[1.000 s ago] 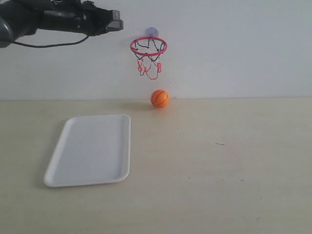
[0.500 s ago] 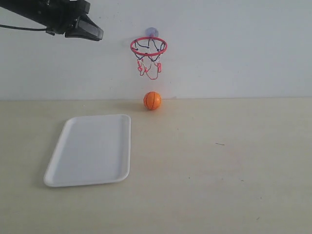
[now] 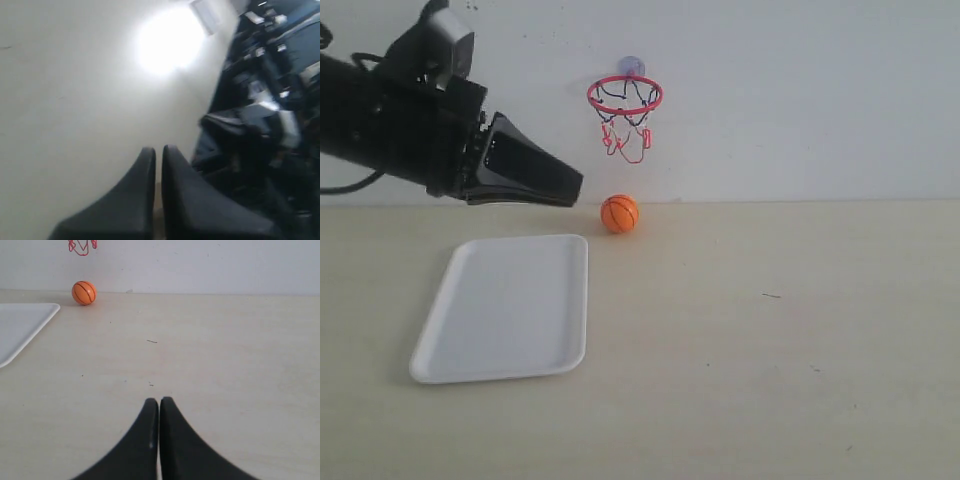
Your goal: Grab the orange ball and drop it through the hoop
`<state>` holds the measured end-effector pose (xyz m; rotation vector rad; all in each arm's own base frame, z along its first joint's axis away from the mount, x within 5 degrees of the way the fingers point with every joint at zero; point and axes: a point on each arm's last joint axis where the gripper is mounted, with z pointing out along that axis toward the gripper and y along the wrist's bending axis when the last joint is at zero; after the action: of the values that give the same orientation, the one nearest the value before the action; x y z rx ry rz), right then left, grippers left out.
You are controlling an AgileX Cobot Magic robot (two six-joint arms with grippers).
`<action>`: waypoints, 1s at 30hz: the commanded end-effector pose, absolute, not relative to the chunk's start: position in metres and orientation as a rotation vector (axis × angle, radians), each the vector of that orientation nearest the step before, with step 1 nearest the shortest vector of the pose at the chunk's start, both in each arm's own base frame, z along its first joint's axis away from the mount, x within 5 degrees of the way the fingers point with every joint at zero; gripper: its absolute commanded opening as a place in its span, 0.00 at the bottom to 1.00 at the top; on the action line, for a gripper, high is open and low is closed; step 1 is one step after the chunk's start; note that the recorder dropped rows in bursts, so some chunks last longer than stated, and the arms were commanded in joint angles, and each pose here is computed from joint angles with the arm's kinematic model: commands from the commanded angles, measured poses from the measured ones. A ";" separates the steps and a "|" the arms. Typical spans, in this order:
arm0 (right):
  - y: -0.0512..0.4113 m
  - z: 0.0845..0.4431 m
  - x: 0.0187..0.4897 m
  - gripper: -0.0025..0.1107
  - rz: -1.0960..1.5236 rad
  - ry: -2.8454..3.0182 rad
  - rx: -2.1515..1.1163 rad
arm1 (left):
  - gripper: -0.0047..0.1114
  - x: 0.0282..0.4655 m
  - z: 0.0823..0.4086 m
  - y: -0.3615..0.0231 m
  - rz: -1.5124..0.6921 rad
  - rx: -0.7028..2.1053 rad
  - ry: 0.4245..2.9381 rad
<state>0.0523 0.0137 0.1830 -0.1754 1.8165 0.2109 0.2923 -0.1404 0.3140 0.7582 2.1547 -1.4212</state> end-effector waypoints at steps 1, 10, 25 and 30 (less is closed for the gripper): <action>0.014 0.184 0.052 0.02 0.206 1.804 -0.182 | 0.08 0.237 0.327 -0.138 -1.604 0.635 1.929; 0.014 0.184 0.052 0.02 0.206 1.804 -0.182 | 0.08 0.188 0.352 -0.125 -1.473 0.778 1.820; 0.014 0.184 0.052 0.02 0.211 1.801 -0.178 | 0.08 0.021 0.379 -0.058 -0.459 0.640 1.122; 0.014 0.184 0.052 0.02 0.211 1.801 -0.178 | 0.08 0.003 0.354 -0.058 -0.465 0.649 1.092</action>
<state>0.0523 0.0137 0.1830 -0.1754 1.8165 0.2109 0.0074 -0.0583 0.3635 0.6574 1.0886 -0.4554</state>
